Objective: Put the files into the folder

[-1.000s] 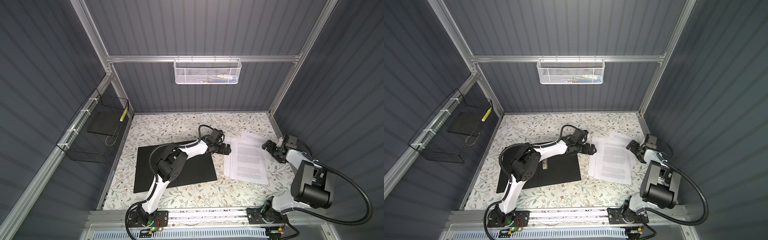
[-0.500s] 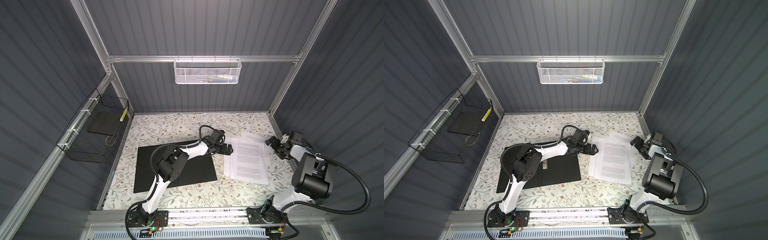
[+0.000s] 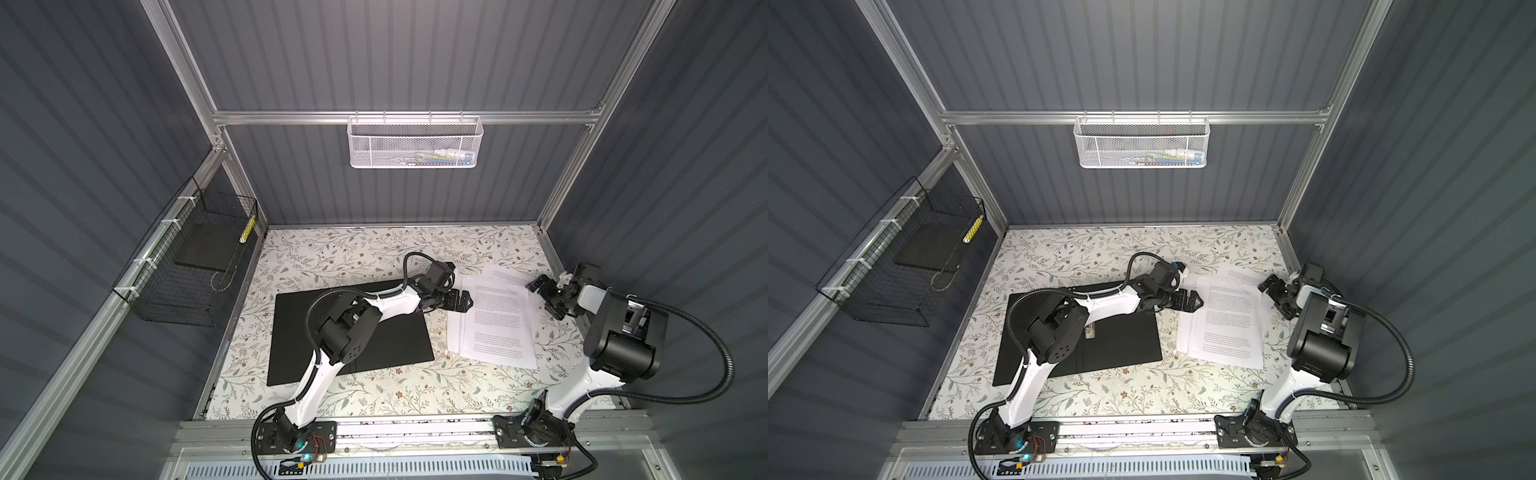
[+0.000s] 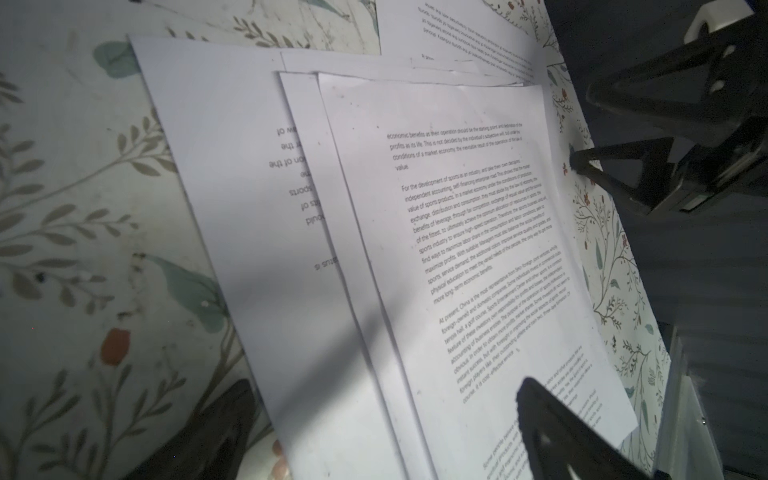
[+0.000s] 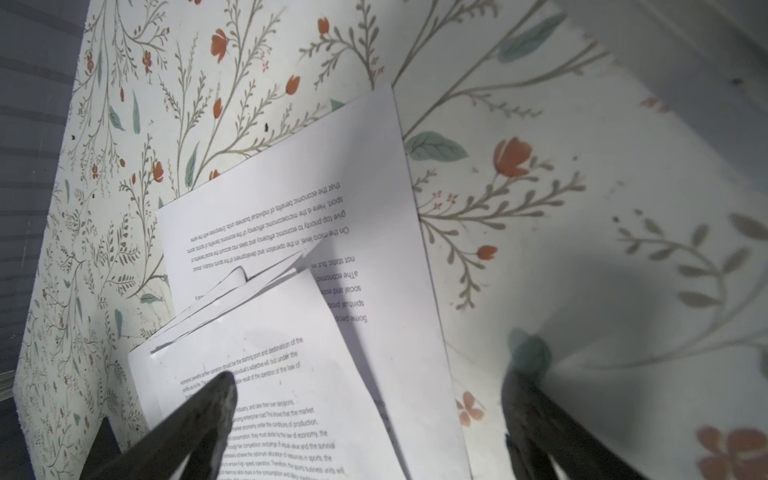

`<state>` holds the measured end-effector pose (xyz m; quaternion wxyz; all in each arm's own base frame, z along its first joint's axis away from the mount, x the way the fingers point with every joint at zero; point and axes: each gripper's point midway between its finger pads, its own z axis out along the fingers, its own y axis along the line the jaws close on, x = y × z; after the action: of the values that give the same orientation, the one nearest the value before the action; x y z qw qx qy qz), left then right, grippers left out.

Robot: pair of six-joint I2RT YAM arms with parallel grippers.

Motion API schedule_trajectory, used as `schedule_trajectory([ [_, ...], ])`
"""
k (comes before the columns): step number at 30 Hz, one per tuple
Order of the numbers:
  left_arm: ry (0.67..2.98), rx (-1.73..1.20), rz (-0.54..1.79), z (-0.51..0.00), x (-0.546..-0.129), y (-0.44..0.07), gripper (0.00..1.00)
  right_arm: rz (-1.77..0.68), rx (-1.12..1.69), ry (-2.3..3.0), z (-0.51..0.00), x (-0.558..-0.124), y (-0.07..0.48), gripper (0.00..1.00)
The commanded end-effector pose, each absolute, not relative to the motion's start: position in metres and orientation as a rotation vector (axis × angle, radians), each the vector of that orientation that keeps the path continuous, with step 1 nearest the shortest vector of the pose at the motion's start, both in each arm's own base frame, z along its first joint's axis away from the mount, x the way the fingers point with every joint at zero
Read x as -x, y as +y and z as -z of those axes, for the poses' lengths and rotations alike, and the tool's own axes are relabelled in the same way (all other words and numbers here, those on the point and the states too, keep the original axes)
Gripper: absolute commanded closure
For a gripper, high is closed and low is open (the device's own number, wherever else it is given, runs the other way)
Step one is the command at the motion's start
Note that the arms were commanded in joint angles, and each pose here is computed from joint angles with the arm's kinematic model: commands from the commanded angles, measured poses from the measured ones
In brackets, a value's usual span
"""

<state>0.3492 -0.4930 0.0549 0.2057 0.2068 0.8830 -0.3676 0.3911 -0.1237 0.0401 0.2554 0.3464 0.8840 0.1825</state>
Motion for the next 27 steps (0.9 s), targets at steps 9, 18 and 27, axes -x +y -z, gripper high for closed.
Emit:
schedule_trajectory([
  [9, 2.586, -0.605, 1.068, -0.013, -0.327, -0.497, 0.01, -0.65, -0.958, 2.41, -0.038, -0.376, -0.097, 0.01],
  [18, 2.536, -0.642, 1.052, -0.031, -0.335, -0.503, 0.0, -0.663, -0.935, 2.351, -0.063, -0.37, -0.09, 0.01],
  [27, 2.477, -0.647, 0.958, -0.057, -0.346, -0.494, 0.01, -0.365, -0.979, 2.44, -0.062, -0.37, -0.133, 0.01],
])
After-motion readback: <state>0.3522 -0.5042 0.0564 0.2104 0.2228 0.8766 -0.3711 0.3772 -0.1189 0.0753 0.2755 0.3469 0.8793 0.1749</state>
